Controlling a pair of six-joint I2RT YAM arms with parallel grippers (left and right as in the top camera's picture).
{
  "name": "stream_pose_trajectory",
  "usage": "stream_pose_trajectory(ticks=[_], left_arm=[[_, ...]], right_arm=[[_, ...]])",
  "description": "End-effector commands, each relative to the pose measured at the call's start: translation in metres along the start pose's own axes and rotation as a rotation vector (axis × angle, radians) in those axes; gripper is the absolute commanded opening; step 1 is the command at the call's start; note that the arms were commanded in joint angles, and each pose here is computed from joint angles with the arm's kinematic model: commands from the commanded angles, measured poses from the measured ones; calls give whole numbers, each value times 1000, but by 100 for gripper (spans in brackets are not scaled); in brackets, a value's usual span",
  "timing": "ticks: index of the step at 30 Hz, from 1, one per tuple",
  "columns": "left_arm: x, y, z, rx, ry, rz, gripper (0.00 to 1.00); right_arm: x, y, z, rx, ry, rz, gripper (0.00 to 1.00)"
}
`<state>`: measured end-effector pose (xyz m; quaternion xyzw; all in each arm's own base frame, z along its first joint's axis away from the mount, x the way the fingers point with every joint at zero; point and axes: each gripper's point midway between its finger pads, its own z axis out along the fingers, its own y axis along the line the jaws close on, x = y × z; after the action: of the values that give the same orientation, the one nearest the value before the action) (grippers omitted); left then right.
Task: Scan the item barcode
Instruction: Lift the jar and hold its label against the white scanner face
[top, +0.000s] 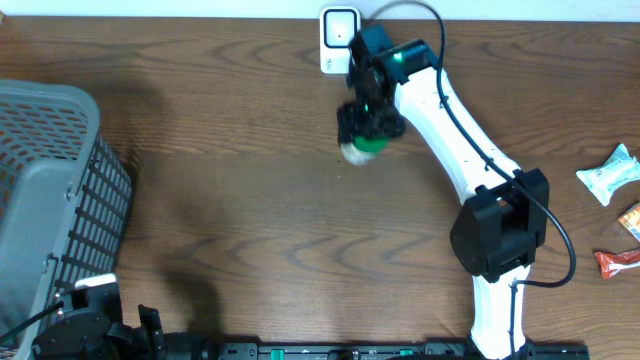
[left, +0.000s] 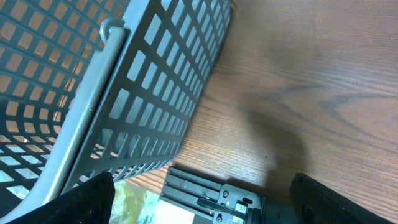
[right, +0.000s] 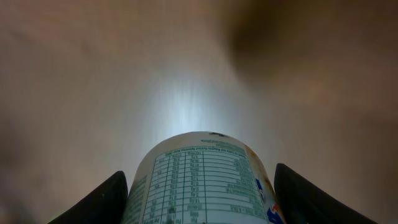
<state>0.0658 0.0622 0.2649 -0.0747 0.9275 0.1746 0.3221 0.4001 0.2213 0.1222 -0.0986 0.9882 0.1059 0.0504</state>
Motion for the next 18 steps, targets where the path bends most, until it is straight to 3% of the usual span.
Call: stream_pose_trajectory(ticks=[1, 9, 13, 18], left_arm=[[1, 2, -1, -10, -3, 1, 90], [1, 2, -1, -10, -3, 1, 90], [1, 2, -1, -10, -3, 1, 90], [1, 2, -1, -10, -3, 1, 90]], right_arm=[[-69, -14, -44, 136, -311, -83, 54], [-159, -17, -99, 223, -750, -58, 54], [-188, -11, -116, 200, -899, -43, 60], [-216, -9, -121, 174, -1021, -30, 59]])
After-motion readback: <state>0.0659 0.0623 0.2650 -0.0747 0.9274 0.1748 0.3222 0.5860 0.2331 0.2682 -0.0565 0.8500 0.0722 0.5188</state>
